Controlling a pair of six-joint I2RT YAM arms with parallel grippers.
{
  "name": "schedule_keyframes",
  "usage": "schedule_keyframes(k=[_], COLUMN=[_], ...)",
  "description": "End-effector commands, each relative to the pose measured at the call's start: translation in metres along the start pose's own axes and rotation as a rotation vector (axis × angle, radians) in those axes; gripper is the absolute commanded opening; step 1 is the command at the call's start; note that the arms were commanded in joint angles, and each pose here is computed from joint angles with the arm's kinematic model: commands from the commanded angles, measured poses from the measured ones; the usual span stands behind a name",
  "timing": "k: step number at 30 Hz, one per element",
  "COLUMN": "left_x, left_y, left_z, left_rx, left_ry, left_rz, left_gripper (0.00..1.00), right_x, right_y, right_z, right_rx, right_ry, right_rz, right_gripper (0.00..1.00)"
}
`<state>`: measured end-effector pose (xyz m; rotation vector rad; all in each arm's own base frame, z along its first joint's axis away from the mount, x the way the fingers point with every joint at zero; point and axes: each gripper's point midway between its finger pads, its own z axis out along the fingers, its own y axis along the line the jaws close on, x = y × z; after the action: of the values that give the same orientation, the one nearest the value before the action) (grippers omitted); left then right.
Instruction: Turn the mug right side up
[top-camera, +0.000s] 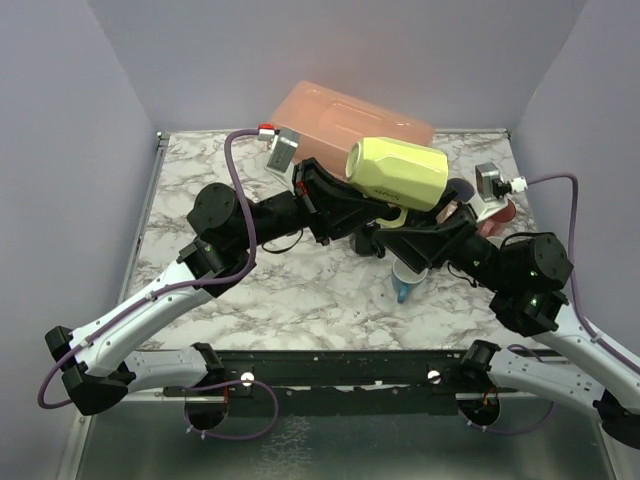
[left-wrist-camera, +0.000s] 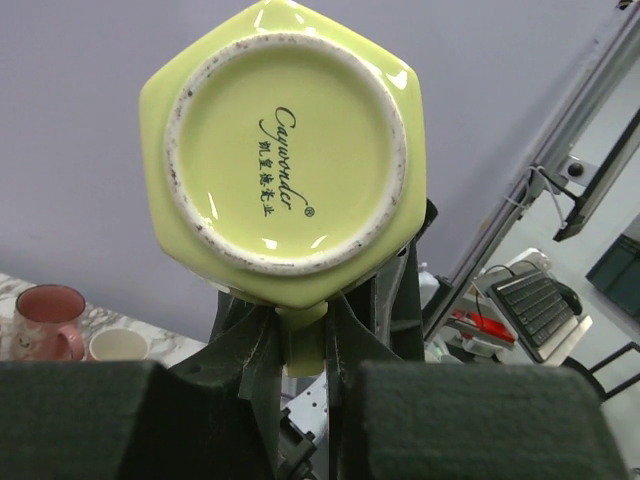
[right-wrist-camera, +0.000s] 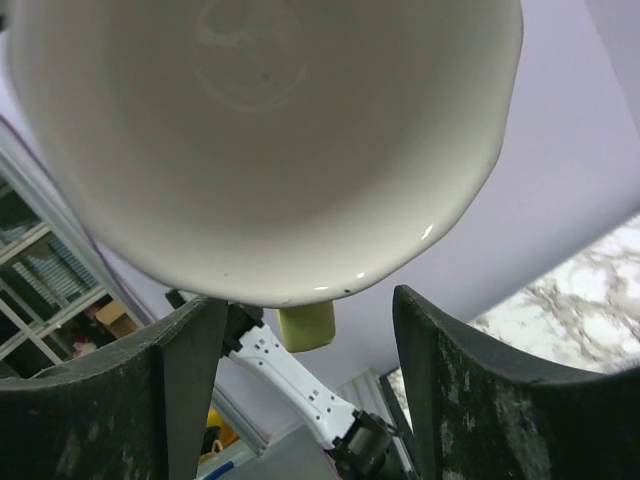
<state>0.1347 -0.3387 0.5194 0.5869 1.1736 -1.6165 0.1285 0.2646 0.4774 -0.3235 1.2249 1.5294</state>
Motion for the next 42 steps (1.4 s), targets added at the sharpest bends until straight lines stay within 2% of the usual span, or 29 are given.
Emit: schedule_keyframes(k=[1,7,14,17,20,22,29,33,36,40,42], left_x=[-0.043,-0.04,-0.036,-0.035,-0.035,-0.036,-0.038,-0.036,-0.037,-0.038,-0.037], left_y=[-0.053,-0.055,-0.051,-0.05,-0.05,-0.052,-0.05,-0.048,-0.047,-0.039,-0.028], left_z=[-0.005,-0.005,-0.004,-0.004,-0.004,-0.004,-0.004,-0.003,-0.003,-0.004,-0.005], left_rx=[0.181,0.2,0.193,0.19,0.191,0.197,0.186,0.18,0.171,0.124,0.069], left_ry=[-0.105,-0.102,-0.094,-0.093,-0.092,-0.091,-0.101,-0.1,-0.105,-0.122,-0.131], left_rz=[0.039,0.02,0.014,0.012,0.006,0.004,-0.01,-0.019,-0.02,-0.019,-0.013], left_gripper=[0.0,0.0,0.0,0.0,0.0,0.0,0.0,0.15,0.3,0.66,0.76], right_x=[-0.019,-0.026,-0.029,-0.03,-0.033,-0.036,-0.039,-0.038,-0.042,-0.051,-0.056], right_y=[0.027,0.03,0.037,0.038,0.037,0.038,0.035,0.03,0.028,0.02,0.01], right_z=[-0.006,-0.005,0.002,0.006,0.007,0.006,0.01,0.014,0.013,0.009,0.006], right_rx=[-0.12,-0.138,-0.168,-0.168,-0.161,-0.158,-0.124,-0.088,-0.071,-0.004,0.063], right_ry=[-0.075,-0.12,-0.111,-0.107,-0.114,-0.126,-0.108,-0.079,-0.086,-0.112,-0.126], right_rz=[-0.033,-0.029,-0.028,-0.021,-0.019,-0.017,-0.075,-0.113,-0.138,-0.163,-0.177], right_gripper=[0.7,0.67,0.53,0.39,0.17,0.07,0.01,0.01,0.01,0.01,0.01])
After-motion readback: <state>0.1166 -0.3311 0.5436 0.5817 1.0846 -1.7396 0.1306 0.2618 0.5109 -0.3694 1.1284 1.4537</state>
